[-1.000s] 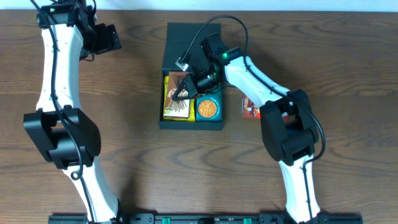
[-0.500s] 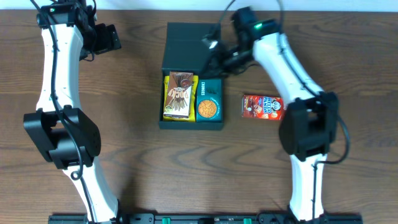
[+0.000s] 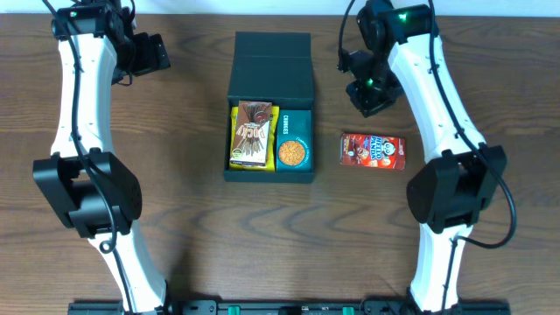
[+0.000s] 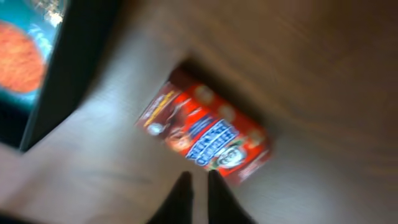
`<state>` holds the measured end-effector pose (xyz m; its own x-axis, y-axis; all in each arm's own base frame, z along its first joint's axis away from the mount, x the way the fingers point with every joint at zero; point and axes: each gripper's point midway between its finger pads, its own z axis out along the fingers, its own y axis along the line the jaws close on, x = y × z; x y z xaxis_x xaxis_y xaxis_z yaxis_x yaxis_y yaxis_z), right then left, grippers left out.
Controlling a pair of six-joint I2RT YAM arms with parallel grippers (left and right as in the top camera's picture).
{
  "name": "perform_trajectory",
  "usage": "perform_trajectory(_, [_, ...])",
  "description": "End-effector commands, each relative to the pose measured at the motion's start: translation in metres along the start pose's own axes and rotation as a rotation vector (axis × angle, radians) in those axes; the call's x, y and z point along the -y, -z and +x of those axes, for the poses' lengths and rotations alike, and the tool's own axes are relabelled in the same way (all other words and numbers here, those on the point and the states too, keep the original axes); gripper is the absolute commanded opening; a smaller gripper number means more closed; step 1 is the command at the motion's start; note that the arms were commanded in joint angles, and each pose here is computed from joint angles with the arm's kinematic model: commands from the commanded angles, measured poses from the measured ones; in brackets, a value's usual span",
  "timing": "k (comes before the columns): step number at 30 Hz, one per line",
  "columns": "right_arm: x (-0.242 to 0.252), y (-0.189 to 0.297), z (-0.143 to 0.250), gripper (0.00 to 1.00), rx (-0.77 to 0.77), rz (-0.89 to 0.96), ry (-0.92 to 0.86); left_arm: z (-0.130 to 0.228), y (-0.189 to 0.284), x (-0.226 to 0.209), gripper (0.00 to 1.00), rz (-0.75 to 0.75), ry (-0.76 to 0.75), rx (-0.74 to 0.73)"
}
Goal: Pack container
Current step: 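Release the Pocky box and raise the right gripper away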
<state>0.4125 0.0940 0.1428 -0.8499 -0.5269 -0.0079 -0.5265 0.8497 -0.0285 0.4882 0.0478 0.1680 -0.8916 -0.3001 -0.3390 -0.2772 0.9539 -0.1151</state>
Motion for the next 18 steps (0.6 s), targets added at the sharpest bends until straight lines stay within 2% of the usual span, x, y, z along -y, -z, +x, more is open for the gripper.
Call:
perform_trajectory(1, [0.012, 0.005, -0.006, 0.29, 0.017, 0.084, 0.066, 0.003, -0.002, -0.003, 0.95, -0.005, 0.009, -0.014])
perform_trajectory(2, [0.014, 0.005, -0.009, 0.36, 0.029, 0.096, 0.065, 0.004, -0.002, -0.003, 0.95, -0.005, 0.009, -0.017])
perform_trajectory(3, [0.015, 0.005, -0.012, 0.99, 0.040, 0.100, 0.064, 0.005, -0.002, -0.003, 0.95, -0.006, 0.009, -0.018])
perform_trajectory(7, [0.021, 0.006, -0.020, 0.99, 0.073, 0.128, 0.058, 0.006, -0.002, -0.003, 0.95, -0.007, 0.010, -0.024])
perform_trajectory(11, [0.008, 0.006, -0.025, 0.99, 0.101, 0.059, -0.017, 0.006, -0.002, -0.004, 0.95, -0.007, 0.010, -0.026])
perform_trajectory(12, [0.008, 0.006, -0.028, 0.99, 0.111, 0.066, 0.023, 0.006, -0.002, -0.003, 0.95, -0.007, 0.010, -0.025])
perform_trajectory(15, [0.004, 0.002, -0.026, 0.99, 0.093, 0.057, 0.322, 0.006, -0.002, -0.003, 0.95, -0.007, 0.010, -0.026])
perform_trajectory(18, [-0.004, -0.012, -0.015, 0.99, 0.073, -0.024, 0.562, 0.008, -0.002, -0.004, 0.95, -0.008, 0.010, -0.032])
